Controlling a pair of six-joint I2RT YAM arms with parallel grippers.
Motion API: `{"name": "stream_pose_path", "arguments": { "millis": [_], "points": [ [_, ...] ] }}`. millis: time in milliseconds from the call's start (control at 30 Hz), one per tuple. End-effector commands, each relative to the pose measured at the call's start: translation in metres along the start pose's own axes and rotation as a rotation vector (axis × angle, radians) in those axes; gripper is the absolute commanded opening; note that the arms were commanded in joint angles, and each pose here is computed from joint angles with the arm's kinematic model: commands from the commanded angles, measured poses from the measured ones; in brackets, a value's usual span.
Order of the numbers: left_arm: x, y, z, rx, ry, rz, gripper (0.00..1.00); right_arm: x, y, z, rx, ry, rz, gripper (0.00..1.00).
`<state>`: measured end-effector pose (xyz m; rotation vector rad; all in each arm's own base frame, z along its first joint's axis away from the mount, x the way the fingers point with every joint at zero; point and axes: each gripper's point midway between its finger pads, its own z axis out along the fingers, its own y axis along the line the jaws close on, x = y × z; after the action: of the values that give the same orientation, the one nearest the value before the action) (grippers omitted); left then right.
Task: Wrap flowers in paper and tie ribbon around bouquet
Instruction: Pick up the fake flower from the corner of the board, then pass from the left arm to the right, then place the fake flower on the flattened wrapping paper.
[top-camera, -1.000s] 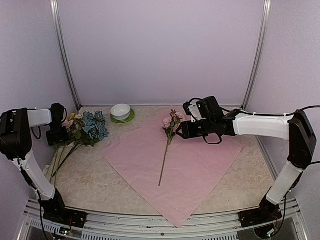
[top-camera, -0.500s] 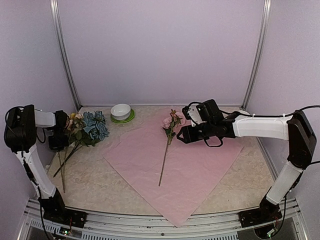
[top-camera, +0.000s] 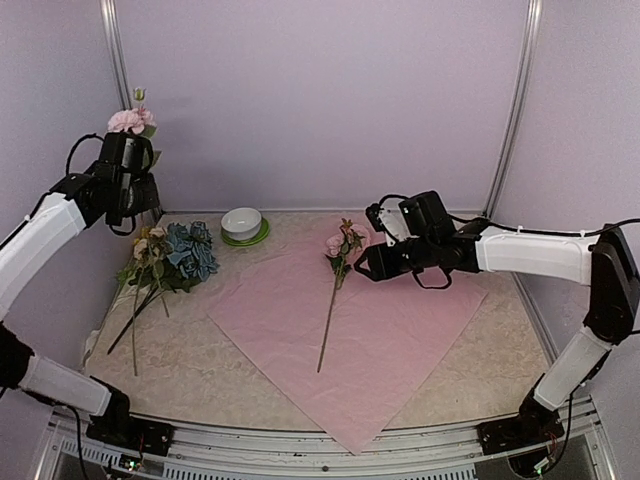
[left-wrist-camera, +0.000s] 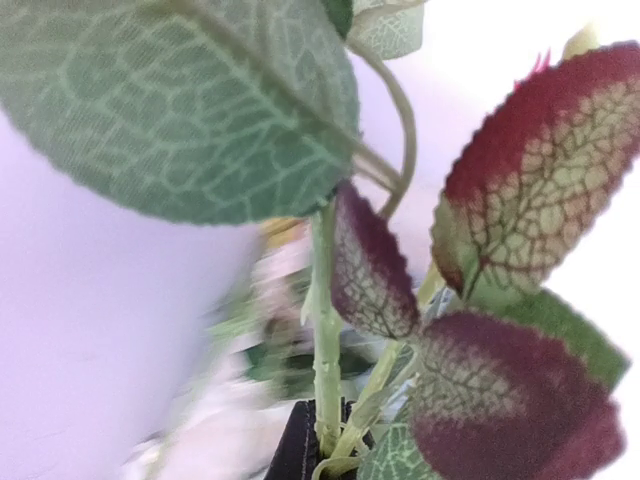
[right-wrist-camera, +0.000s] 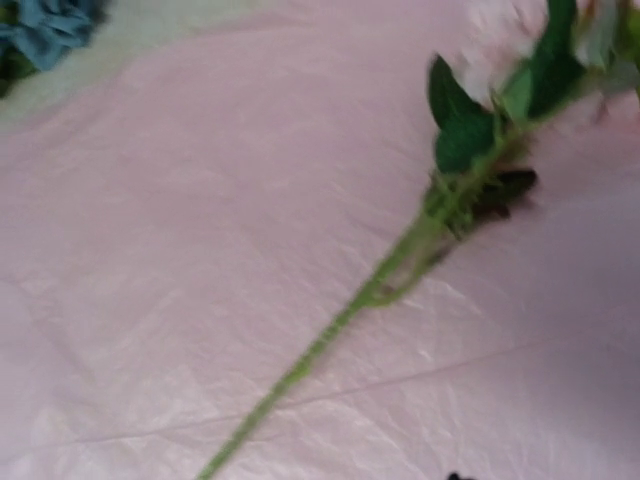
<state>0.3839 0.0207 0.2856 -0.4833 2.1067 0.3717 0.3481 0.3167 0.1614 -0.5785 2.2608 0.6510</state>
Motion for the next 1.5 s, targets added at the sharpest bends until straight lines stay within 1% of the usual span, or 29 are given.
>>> {"name": "stream_pose_path", "arguments": {
  "millis": [0,67,100,133,167,200,300,367,433,500,533,567,600,633,667,700,767,800,833,867,900,1000,1133,1200,1300,1367,1400,1433,1467],
  "points": [
    [-0.043,-0.085,-0.105,0.48,-0.18,-0.143,0.0,-0.041,0.052,-0.037,-0.17,-0.159,-0.157,0.55],
    [-0.041,-0.13,-0.154,0.755,-0.24,-0.178,0.0,-0.052,0.092,-0.056,-0.339,-0.237,-0.245,0.6],
    [-0.039,-0.149,-0.18,0.883,-0.265,-0.188,0.0,-0.056,0.113,-0.068,-0.438,-0.269,-0.274,0.66],
    [-0.038,-0.167,-0.203,1.0,-0.283,-0.202,0.0,-0.061,0.131,-0.08,-0.53,-0.303,-0.291,0.76],
    [-0.039,-0.183,-0.227,1.116,-0.303,-0.224,0.0,-0.064,0.146,-0.09,-0.607,-0.33,-0.302,0.96],
    [-0.034,-0.198,-0.244,1.204,-0.296,-0.23,0.0,-0.069,0.159,-0.098,-0.664,-0.36,-0.311,0.99],
    [-0.016,-0.24,-0.291,1.4,-0.268,-0.21,0.0,-0.075,0.188,-0.107,-0.754,-0.402,-0.343,1.0],
    [-0.006,-0.263,-0.314,1.472,-0.256,-0.168,0.0,-0.075,0.201,-0.098,-0.773,-0.377,-0.354,1.0],
    [-0.001,-0.276,-0.324,1.517,-0.235,-0.153,0.0,-0.073,0.204,-0.089,-0.773,-0.342,-0.346,0.99],
    [0.003,-0.282,-0.329,1.556,-0.218,-0.156,0.0,-0.072,0.202,-0.084,-0.76,-0.33,-0.327,0.9],
    [0.005,-0.284,-0.329,1.561,-0.212,-0.154,0.0,-0.071,0.201,-0.082,-0.755,-0.327,-0.316,0.82],
    [0.008,-0.285,-0.329,1.569,-0.203,-0.154,0.0,-0.07,0.201,-0.081,-0.754,-0.327,-0.309,0.71],
    [0.012,-0.286,-0.328,1.577,-0.192,-0.158,0.0,-0.069,0.2,-0.08,-0.757,-0.322,-0.298,0.57],
    [0.015,-0.287,-0.328,1.585,-0.183,-0.162,0.0,-0.068,0.199,-0.077,-0.754,-0.316,-0.285,0.37],
    [0.016,-0.285,-0.329,1.598,-0.178,-0.167,0.0,-0.068,0.197,-0.073,-0.739,-0.308,-0.268,0.13],
    [0.016,-0.285,-0.329,1.596,-0.174,-0.17,0.0,-0.069,0.191,-0.069,-0.71,-0.304,-0.239,0.0],
    [0.017,-0.284,-0.32,1.552,-0.167,-0.163,0.0,-0.071,0.177,-0.064,-0.653,-0.307,-0.179,0.0],
    [0.015,-0.283,-0.31,1.506,-0.163,-0.164,0.07,-0.073,0.168,-0.061,-0.625,-0.301,-0.131,0.0],
    [0.016,-0.283,-0.297,1.449,-0.141,-0.161,0.53,-0.075,0.154,-0.057,-0.594,-0.287,-0.068,0.0],
    [0.018,-0.281,-0.28,1.381,-0.123,-0.15,0.92,-0.073,0.138,-0.05,-0.559,-0.26,0.007,0.0],
    [0.019,-0.277,-0.262,1.305,-0.111,-0.134,0.98,-0.07,0.121,-0.043,-0.523,-0.234,0.08,0.0],
    [0.035,-0.25,-0.189,1.022,-0.036,-0.07,0.99,-0.047,0.074,-0.018,-0.391,-0.168,0.234,0.0],
    [0.053,-0.192,-0.104,0.674,0.046,-0.054,0.99,-0.008,0.048,0.016,-0.296,-0.05,0.301,0.0],
    [0.067,-0.164,-0.072,0.545,0.082,-0.031,0.99,0.007,0.04,0.03,-0.265,-0.005,0.331,0.0],
    [0.086,-0.121,-0.031,0.382,0.123,0.006,0.99,0.02,0.022,0.045,-0.185,0.01,0.355,0.0],
    [0.103,-0.088,0.001,0.277,0.175,0.02,0.98,0.029,0.008,0.056,-0.133,0.035,0.361,0.0],
    [0.113,-0.074,0.014,0.236,0.208,0.03,0.95,0.032,0.002,0.06,-0.113,0.049,0.368,0.03],
    [0.124,-0.06,0.027,0.201,0.241,0.038,0.9,0.037,-0.003,0.063,-0.097,0.062,0.373,0.15],
    [0.134,-0.05,0.038,0.168,0.274,0.056,0.87,0.041,-0.007,0.065,-0.081,0.076,0.375,0.31]
  ]
}}
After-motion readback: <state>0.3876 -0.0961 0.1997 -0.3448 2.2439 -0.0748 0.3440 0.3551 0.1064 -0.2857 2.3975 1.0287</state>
